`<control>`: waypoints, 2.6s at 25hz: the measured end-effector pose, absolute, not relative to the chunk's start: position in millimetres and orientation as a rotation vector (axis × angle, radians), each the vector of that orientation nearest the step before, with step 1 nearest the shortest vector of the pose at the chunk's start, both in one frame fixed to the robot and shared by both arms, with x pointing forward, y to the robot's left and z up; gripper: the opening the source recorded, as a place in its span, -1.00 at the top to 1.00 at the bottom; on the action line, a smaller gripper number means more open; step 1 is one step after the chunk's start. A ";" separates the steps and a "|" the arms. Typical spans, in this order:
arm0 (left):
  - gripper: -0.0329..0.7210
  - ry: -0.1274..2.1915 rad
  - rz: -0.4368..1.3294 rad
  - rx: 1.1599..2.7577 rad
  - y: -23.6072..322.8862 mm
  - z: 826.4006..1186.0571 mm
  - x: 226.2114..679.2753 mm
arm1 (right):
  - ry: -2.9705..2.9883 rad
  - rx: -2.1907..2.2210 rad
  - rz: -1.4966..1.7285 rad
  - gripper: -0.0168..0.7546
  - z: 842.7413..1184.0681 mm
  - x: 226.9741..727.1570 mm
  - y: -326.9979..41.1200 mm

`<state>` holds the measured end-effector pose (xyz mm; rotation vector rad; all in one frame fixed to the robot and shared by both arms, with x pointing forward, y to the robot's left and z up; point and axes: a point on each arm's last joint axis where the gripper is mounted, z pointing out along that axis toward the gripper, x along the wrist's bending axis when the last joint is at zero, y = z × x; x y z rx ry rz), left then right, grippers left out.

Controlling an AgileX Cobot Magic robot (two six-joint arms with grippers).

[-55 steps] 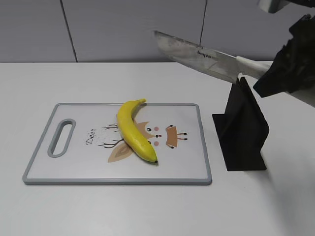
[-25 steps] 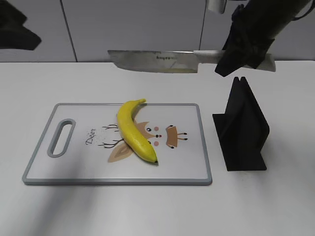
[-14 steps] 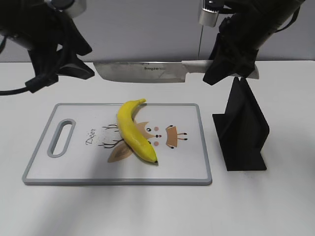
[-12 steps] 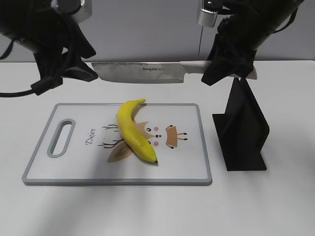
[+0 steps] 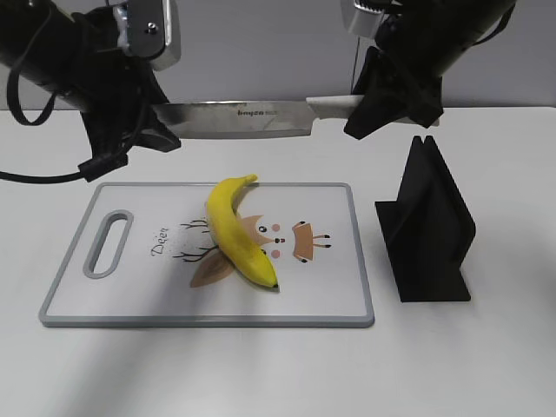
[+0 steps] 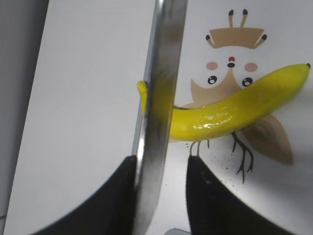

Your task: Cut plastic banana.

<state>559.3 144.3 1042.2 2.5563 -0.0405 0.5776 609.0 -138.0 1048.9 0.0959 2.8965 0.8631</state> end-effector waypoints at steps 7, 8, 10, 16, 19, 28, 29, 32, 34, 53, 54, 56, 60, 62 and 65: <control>0.66 -0.036 0.596 2.548 143.9 1042.0 561.1 | 2.939 0.105 0.877 0.51 1029.8 615.9 -134.4; 0.67 -0.039 0.594 2.550 143.9 1041.7 561.0 | 2.944 0.104 0.875 0.51 1027.4 616.9 -134.1; 0.68 -0.043 0.592 2.556 144.0 1040.4 561.3 | 2.950 0.106 0.877 0.51 1023.2 618.9 -133.3; 0.83 -0.055 0.584 2.573 144.4 1035.9 563.1 | 2.920 0.095 0.878 0.50 1020.3 623.8 -132.1; 0.87 -0.039 0.558 2.582 142.5 1026.2 567.4 | 2.918 0.083 0.856 0.50 1016.6 626.3 -132.5; 0.90 -0.022 0.454 2.626 139.6 998.7 575.0 | 3.015 0.114 0.821 0.49 973.1 636.6 -129.4; 0.90 -0.015 0.439 2.632 139.4 994.0 576.3 | 3.030 0.120 0.817 0.50 966.3 638.0 -129.0; 0.91 0.012 0.335 2.665 136.5 965.4 581.6 | 3.098 0.146 0.798 0.49 937.0 641.4 -127.9; 0.91 0.035 0.268 2.684 134.8 945.8 584.3 | 3.147 0.167 0.779 0.49 914.7 643.0 -127.6; 0.94 0.107 0.225 2.673 130.7 924.8 591.4 | 3.136 0.150 0.722 0.46 903.4 649.6 -127.8; 0.94 0.104 0.231 2.674 130.5 925.2 591.6 | 3.135 0.151 0.707 0.46 904.8 651.1 -128.2; 0.94 0.097 0.260 2.677 131.4 927.3 592.2 | 3.133 0.150 0.685 0.46 910.4 654.2 -126.0; 0.94 0.079 0.296 2.671 132.7 939.4 590.3 | 3.128 0.091 0.650 0.46 922.3 657.4 -118.9; 0.88 0.066 0.290 2.666 133.0 946.3 587.5 | 3.122 0.068 0.638 0.47 928.4 656.4 -114.6; 0.51 0.058 0.271 2.654 133.4 956.5 582.9 | 3.113 0.036 0.621 0.49 941.5 652.1 -110.5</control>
